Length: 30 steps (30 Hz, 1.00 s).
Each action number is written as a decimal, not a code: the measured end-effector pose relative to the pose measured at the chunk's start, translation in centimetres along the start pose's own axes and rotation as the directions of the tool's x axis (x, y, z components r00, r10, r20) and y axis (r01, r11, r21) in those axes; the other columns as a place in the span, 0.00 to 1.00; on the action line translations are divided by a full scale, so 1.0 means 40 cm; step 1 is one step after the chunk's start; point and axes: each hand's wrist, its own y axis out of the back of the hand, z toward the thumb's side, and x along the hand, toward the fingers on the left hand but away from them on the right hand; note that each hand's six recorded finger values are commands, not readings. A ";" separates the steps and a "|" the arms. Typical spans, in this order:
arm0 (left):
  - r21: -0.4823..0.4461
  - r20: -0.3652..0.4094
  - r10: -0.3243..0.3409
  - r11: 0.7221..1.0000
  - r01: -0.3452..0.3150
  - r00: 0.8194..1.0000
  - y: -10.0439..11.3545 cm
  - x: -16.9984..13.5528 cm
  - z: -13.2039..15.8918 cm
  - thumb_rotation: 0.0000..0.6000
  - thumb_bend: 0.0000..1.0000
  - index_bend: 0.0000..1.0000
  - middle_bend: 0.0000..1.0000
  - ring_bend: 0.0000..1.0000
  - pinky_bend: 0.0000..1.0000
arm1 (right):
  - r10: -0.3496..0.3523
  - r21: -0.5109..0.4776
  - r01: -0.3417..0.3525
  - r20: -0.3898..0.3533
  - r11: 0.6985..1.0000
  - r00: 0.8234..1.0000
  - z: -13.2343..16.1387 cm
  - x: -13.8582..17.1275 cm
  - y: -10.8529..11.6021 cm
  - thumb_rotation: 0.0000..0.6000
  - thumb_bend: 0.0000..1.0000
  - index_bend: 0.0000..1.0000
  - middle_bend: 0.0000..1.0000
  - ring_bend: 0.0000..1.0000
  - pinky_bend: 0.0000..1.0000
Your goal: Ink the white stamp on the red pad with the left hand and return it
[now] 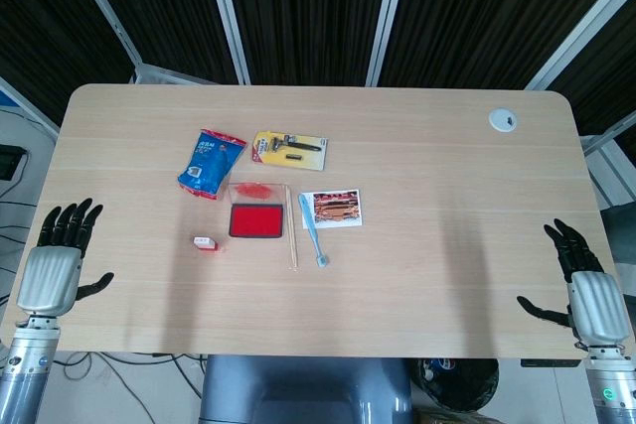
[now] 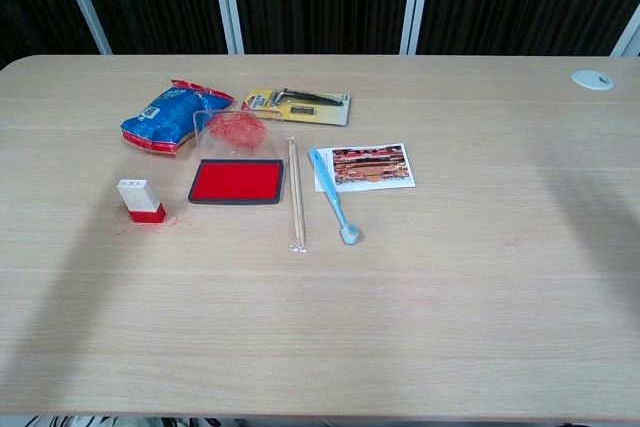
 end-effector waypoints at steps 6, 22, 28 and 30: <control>0.002 -0.001 -0.001 1.000 0.001 1.000 0.000 0.000 -0.002 1.00 0.00 0.00 0.00 0.00 0.00 | 0.001 0.001 -0.001 0.001 1.000 1.000 0.001 0.000 0.000 1.00 0.07 0.00 0.00 0.00 0.19; 0.010 0.013 -0.026 1.000 0.026 1.000 -0.013 0.008 0.010 1.00 0.00 0.00 0.00 0.00 0.00 | 0.002 -0.002 -0.002 0.013 1.000 1.000 -0.003 -0.003 -0.002 1.00 0.08 0.00 0.00 0.00 0.19; 0.053 0.042 -0.055 0.997 0.053 0.998 -0.026 0.024 0.030 1.00 0.00 0.00 0.00 0.00 0.00 | 0.003 -0.010 -0.003 0.018 1.000 1.000 -0.006 -0.005 -0.001 1.00 0.08 0.00 0.00 0.00 0.19; 0.068 0.053 -0.072 0.995 0.068 0.996 -0.032 0.033 0.039 1.00 0.00 0.00 0.00 0.00 0.00 | 0.007 -0.012 -0.006 0.018 1.000 1.000 -0.006 -0.005 -0.003 1.00 0.08 0.00 0.00 0.00 0.19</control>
